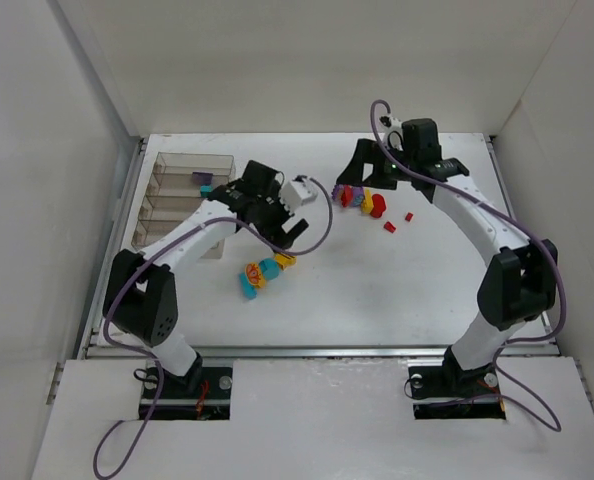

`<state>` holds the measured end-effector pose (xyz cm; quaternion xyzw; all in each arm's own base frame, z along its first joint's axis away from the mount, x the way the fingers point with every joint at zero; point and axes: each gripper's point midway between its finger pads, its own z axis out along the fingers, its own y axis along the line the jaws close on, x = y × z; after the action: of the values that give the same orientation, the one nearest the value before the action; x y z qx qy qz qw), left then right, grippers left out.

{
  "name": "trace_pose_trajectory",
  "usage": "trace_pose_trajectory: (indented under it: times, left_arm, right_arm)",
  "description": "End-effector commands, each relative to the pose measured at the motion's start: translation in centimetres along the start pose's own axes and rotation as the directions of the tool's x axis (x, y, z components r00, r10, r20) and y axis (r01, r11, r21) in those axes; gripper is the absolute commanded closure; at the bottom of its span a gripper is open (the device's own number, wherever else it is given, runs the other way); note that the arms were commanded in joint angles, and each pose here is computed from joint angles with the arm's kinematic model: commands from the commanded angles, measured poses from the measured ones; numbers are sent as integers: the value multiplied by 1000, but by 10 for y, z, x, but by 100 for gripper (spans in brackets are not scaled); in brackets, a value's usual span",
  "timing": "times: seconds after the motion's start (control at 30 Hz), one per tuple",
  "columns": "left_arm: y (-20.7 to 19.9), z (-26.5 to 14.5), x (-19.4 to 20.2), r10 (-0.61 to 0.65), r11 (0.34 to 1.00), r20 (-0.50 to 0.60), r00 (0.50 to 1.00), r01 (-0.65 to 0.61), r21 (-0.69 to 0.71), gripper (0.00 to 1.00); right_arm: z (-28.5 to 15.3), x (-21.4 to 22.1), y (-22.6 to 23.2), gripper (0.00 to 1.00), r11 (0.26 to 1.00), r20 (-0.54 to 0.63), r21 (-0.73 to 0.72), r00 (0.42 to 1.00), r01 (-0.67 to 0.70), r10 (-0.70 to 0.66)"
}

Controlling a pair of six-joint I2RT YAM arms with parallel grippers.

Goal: Sort the legos into containers by color

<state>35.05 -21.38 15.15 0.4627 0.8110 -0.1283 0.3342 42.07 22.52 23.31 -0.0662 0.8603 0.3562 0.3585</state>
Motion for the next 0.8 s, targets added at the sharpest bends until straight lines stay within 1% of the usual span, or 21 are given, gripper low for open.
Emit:
trace_pose_trajectory:
  times: [0.0, 0.03, 0.07, 0.1, 0.13, 0.17, 0.2, 0.23, 0.27, 0.33, 0.37, 0.4, 0.47, 0.5, 0.63, 0.67, 0.77]
  left_arm:
    - [-31, 2, 32, 67, 994, -94, 993, -59, 92, 0]
    - [-42, 6, 43, 73, 991, -121, 990, -59, 118, 0]
    - [-47, 6, 47, 103, 989, -131, 986, -88, 120, 2]
    - [-57, 6, 48, 131, 985, -138, 982, -113, 130, 2]
    - [-62, 10, 52, 145, 983, -146, 979, -127, 129, 2]
    - [-63, 14, 62, 142, 986, -175, 974, -124, 111, 2]
    - [-69, 18, 62, 152, 986, -177, 972, -136, 101, 2]
    - [-67, 21, 54, 123, 992, -158, 980, -115, 59, 2]
    - [-65, 25, 59, 109, 994, -191, 975, -105, 32, 2]
    - [-68, 36, 58, 69, 998, -216, 974, -66, 24, 2]
    - [-62, 39, 52, 5, 1000, -218, 976, -10, -25, 2]
    - [-58, 43, 54, -29, 998, -234, 972, 16, -56, 2]
    - [-53, 57, 70, -74, 994, -299, 951, 46, -100, 2]
    - [-46, 58, 72, -98, 988, -312, 945, 55, -146, 4]
    - [-45, 61, 78, -99, 987, -323, 941, 51, -155, 11]
    - [-46, 63, 80, -108, 986, -330, 938, 59, -156, 11]
    - [-47, 62, 82, -109, 986, -338, 935, 59, -154, 15]
  right_arm:
    - [-10, 6, 9, 0, 998, 0, 10, 998, 62, -62]
    - [-11, 16, 6, 0, 997, -32, 32, 997, 76, -75]
    - [-9, 21, 6, 0, 994, -41, 54, 995, 93, -90]
    - [-5, 34, 3, 0, 995, -70, 57, 994, 86, -82]
    - [-8, 37, 2, 0, 994, -74, 57, 993, 96, -91]
    - [-8, 40, 7, 0, 993, -72, 46, 992, 106, -102]
    - [-4, 51, 8, 0, 994, -93, 34, 991, 105, -101]
    - [-4, 51, 8, 0, 995, -93, 35, 991, 96, -92]
    - [-1, 55, 10, 0, 995, -96, 28, 991, 101, -98]
    - [0, 58, 16, 0, 994, -105, 8, 989, 105, -103]
    - [3, 58, 14, 0, 994, -105, 8, 989, 105, -103]
    - [3, 58, 14, 0, 994, -105, 8, 989, 105, -103]
    - [4, 60, 18, 0, 994, -110, 1, 988, 109, -109]
    - [4, 60, 18, 0, 994, -110, 1, 988, 109, -109]
    - [3, 56, 18, 0, 993, -99, 9, 989, 114, -113]
    - [2, 52, 21, 0, 993, -88, 5, 989, 119, -118]
    - [1, 52, 18, 0, 991, -97, 17, 987, 134, -132]
